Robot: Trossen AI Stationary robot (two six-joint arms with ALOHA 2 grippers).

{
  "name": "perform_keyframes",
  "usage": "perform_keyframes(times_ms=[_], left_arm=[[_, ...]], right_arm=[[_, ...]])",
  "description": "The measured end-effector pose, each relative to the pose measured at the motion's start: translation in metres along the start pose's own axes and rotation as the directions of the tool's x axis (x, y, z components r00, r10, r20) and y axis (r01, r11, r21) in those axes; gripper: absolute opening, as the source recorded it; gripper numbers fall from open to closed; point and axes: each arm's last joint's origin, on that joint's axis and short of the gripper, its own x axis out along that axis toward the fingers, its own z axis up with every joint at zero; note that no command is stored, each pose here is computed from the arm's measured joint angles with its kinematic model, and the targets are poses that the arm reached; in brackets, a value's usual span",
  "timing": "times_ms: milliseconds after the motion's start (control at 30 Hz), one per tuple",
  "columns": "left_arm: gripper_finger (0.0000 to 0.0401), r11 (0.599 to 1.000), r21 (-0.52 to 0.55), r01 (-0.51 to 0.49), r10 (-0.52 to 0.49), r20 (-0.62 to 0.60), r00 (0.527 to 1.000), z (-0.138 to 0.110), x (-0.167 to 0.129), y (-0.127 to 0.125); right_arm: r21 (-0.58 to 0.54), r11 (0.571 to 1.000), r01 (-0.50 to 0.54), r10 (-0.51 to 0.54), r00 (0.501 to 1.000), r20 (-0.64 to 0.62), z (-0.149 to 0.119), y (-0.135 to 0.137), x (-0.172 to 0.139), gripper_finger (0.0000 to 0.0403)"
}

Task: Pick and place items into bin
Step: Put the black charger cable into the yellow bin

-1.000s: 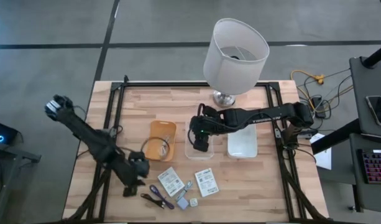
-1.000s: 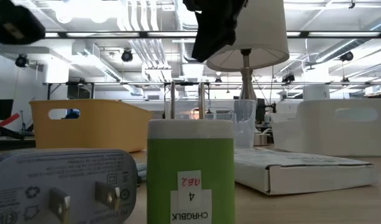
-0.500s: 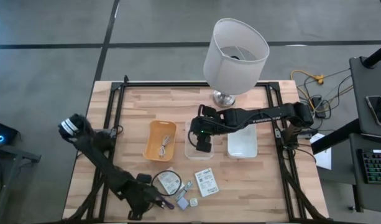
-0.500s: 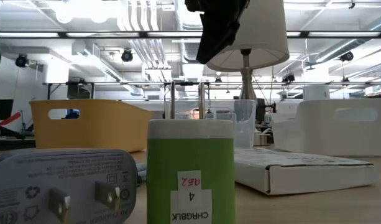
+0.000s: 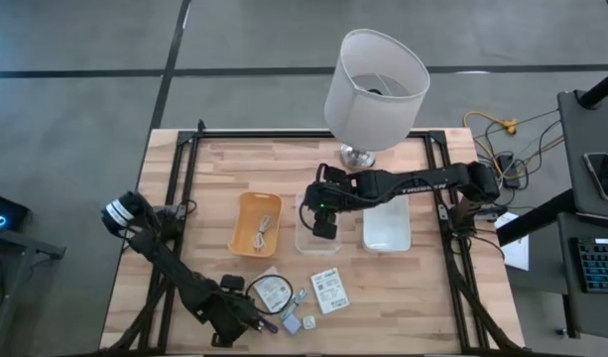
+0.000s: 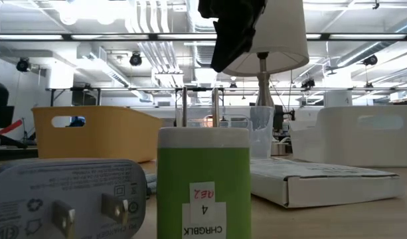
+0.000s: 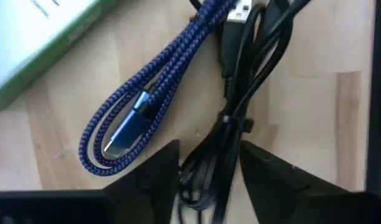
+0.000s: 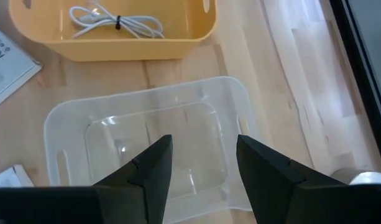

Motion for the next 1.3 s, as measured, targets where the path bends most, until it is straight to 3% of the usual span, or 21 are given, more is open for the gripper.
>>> perform_keyframes(times_ms=[267,433,600,700,800,867,933,1000,1133,1300], left_arm=[[0.0015,0.999,0.026,0.035,-0.034,-0.032,0.999,0.0,0.0,0.0],[0.0008,0.994,-0.005,0.106,-0.106,-0.006,0.994,0.003,-0.023,-0.003],[0.0006,0.959,-0.185,0.215,-0.182,0.181,0.967,0.002,-0.084,0.003],[0.0005,0.874,-0.394,0.286,-0.159,0.324,0.933,-0.005,-0.115,0.028],[0.0004,0.715,-0.606,0.348,-0.075,0.429,0.9,-0.02,-0.128,0.064],[0.0004,0.612,-0.659,0.437,-0.054,0.516,0.855,-0.027,-0.135,0.081],[0.0003,0.578,-0.635,0.512,-0.093,0.573,0.814,-0.034,-0.138,0.089],[0.0003,0.599,-0.607,0.522,-0.144,0.56,0.816,-0.038,-0.136,0.089],[0.0003,0.681,-0.562,0.47,-0.277,0.397,0.875,-0.039,-0.121,0.076],[0.0003,0.733,-0.573,0.367,-0.28,0.238,0.93,-0.033,-0.091,0.063]], right_arm=[[0.018,1.0,0.01,-0.01,1.0,-0.001,0.001,-0.007,0.002,0.0166],[0.018,1.0,0.011,-0.011,1.0,0.0,0.001,-0.007,0.002,0.0166],[0.022,1.0,0.011,-0.011,1.0,0.0,0.002,-0.009,0.002,0.0166],[0.03,0.999,0.012,-0.012,1.0,0.004,0.002,-0.01,0.003,0.0166],[0.063,0.998,0.012,-0.013,1.0,0.013,0.004,-0.012,0.003,0.0166],[0.079,0.997,0.013,-0.014,1.0,0.015,0.004,-0.012,0.003,0.0166],[0.085,0.996,0.013,-0.014,1.0,0.016,0.004,-0.013,0.003,0.0166],[0.088,0.996,0.013,-0.014,1.0,0.016,0.004,-0.013,0.003,0.0166],[0.101,0.995,0.012,-0.014,1.0,0.016,0.004,-0.012,0.003,0.0166],[0.12,0.993,0.014,-0.016,1.0,0.016,0.004,-0.012,0.003,0.0166]])
